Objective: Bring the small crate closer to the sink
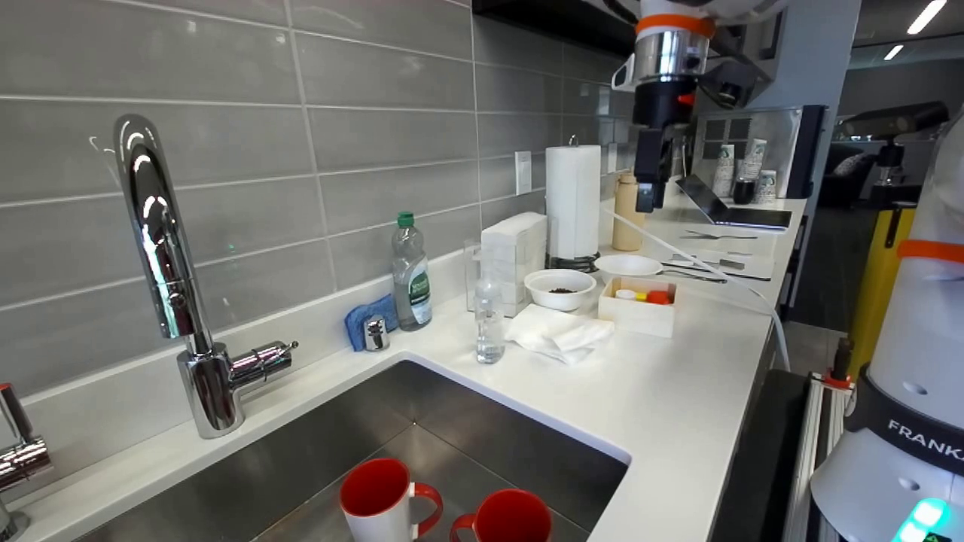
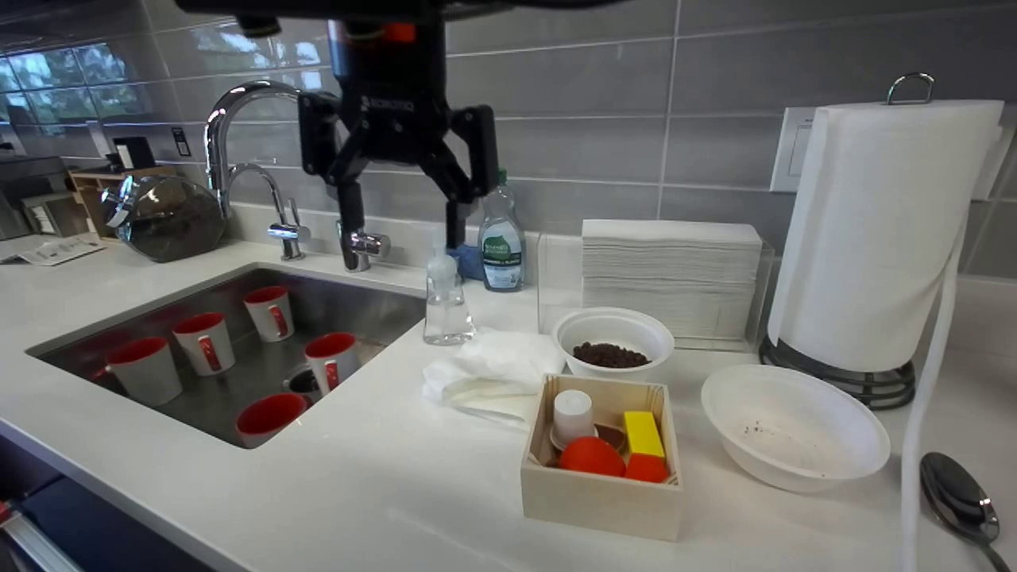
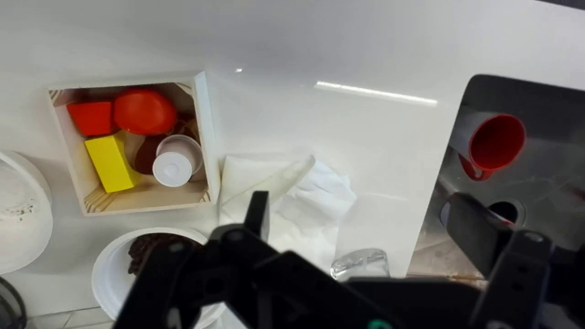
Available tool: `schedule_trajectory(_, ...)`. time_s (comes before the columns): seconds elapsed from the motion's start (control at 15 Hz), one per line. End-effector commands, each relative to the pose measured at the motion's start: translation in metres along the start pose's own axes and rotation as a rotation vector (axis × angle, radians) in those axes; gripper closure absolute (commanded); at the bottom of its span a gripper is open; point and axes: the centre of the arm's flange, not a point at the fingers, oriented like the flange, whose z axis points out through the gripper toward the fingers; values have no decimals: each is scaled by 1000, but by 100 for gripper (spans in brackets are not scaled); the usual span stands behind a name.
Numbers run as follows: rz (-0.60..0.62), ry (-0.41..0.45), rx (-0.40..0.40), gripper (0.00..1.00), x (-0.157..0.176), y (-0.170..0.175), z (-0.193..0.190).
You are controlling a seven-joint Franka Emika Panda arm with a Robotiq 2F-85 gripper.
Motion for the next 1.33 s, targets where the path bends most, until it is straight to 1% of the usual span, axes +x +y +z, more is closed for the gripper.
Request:
schedule_trajectory(0.0,-80,-23,-6,0,5,45,43)
schedule_trajectory(0.13,-99,-16,-25,0,0,57,66)
schedule_trajectory(0.2,-114,-11,-63,0,-3,62,79)
schedule_trajectory(0.33,-144,-15,-99,0,-7,68,96)
schedule_trajectory(0.53,-176,-55,-135,0,-15,74,113)
schedule_trajectory(0.8,-168,-92,-134,0,-24,81,137)
schedule_trajectory(1.0,-130,-99,-104,0,-24,84,158)
schedule_trajectory(1.27,-121,-113,-85,0,-22,80,180)
